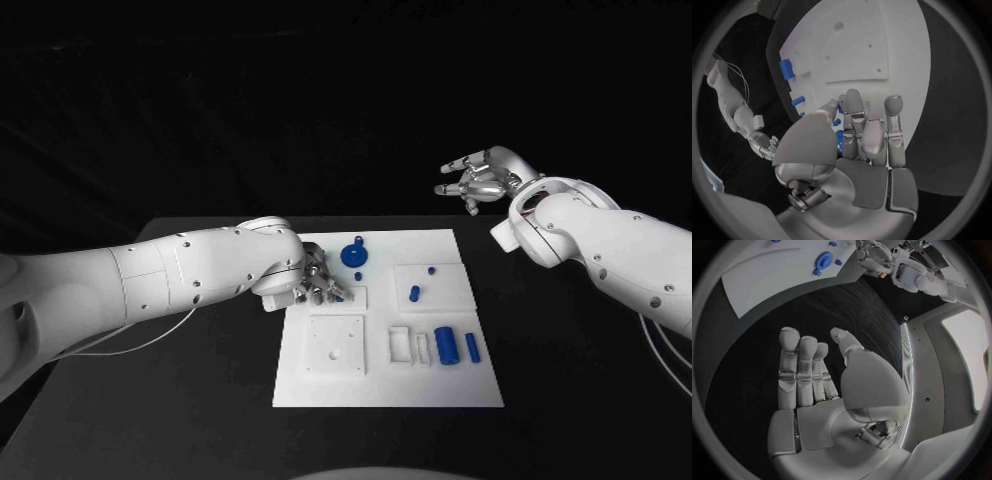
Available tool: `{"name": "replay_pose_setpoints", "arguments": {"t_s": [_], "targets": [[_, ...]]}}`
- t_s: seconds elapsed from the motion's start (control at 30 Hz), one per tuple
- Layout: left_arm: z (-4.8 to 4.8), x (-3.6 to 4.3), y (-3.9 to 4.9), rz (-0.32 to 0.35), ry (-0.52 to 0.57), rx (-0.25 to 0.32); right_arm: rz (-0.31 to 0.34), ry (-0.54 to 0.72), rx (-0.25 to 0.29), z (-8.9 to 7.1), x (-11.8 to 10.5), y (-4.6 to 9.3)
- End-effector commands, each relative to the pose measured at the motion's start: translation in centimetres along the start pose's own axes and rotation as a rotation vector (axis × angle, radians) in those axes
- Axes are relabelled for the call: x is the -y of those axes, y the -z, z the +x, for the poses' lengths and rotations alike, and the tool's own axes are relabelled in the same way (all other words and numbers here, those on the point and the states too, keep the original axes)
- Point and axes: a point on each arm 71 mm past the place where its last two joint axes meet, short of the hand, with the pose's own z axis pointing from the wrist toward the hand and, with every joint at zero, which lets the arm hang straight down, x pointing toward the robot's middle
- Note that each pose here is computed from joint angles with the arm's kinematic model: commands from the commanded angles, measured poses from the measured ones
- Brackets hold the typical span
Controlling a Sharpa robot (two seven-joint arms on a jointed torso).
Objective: Assemble the parts on the task board
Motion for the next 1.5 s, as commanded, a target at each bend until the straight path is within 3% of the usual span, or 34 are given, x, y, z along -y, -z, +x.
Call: {"name": "replay_pose_setpoints", "arguments": {"t_s": [0.03, 0.53, 0.83, 1.13, 1.37, 1.5], "targets": [[0.04, -0.02, 0.03, 0.007, -0.006, 0.008, -0.01, 0.001, -0.003, 0.1, 0.0, 0.0], [-0.39, -0.25, 0.63, 0.05, 0.066, 0.058, 0.014, -0.006, -0.013, 0.6, 0.7, 0.1], [-1.85, 0.01, 1.35, 0.08, 0.146, 0.096, 0.024, -0.005, -0.014, 0.6, 1.1, 0.1], [-5.24, -0.53, 1.99, 0.077, 0.17, 0.12, 0.029, -0.004, -0.012, 0.5, 1.3, 0.2], [-9.19, -1.0, 1.89, 0.057, 0.177, 0.166, 0.031, -0.001, -0.006, 0.4, 1.4, 0.2], [-10.09, -1.13, 1.65, 0.053, 0.173, 0.172, 0.029, -0.002, -0.005, 0.5, 1.3, 0.2]]}}
